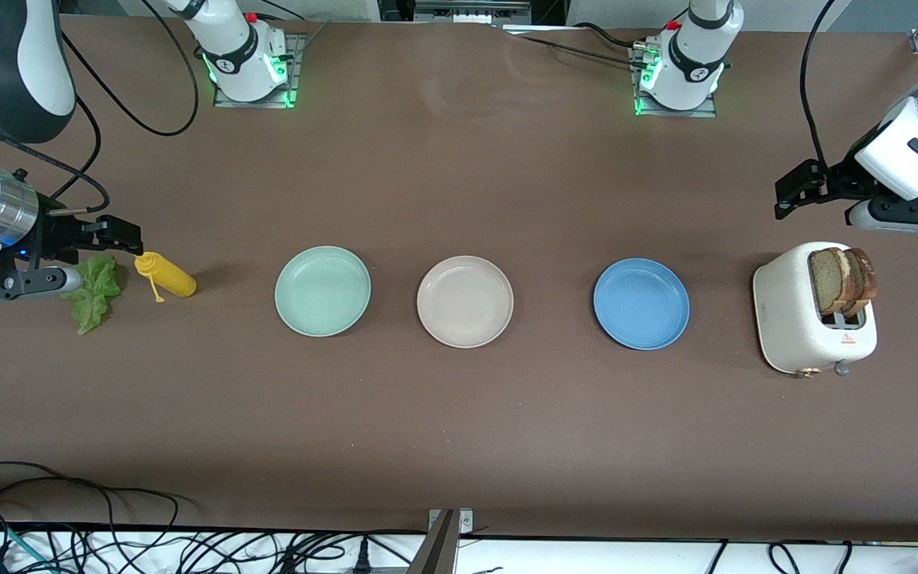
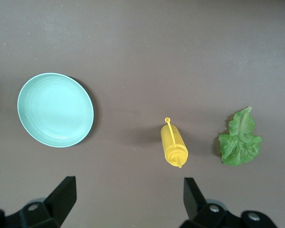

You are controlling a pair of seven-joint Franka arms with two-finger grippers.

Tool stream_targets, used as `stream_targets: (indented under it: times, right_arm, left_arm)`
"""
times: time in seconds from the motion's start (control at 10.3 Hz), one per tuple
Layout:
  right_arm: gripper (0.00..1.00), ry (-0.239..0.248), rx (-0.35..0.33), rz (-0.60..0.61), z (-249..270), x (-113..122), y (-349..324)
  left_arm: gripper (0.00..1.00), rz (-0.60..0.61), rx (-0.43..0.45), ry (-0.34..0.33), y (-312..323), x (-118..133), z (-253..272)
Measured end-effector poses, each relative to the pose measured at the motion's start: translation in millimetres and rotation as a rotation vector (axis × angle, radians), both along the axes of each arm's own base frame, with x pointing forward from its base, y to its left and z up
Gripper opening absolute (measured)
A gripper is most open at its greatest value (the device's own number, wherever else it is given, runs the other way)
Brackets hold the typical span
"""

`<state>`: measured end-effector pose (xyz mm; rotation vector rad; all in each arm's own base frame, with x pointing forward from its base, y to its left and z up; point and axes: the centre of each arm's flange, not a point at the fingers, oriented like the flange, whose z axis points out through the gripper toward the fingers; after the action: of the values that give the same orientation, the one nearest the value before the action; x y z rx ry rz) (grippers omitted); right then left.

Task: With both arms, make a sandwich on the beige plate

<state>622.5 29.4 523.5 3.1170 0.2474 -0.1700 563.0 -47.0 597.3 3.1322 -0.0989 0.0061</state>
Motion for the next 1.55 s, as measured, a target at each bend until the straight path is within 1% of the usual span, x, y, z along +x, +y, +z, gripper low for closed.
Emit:
stream_targets:
  times: [1.55]
  right_arm:
    - [1.00, -0.001, -0.002, -0.017, 0.1, 0.1, 0.0]
  left_arm:
    - [1.00, 0.000, 0.000, -0.001, -0.2, -0.3, 0.6]
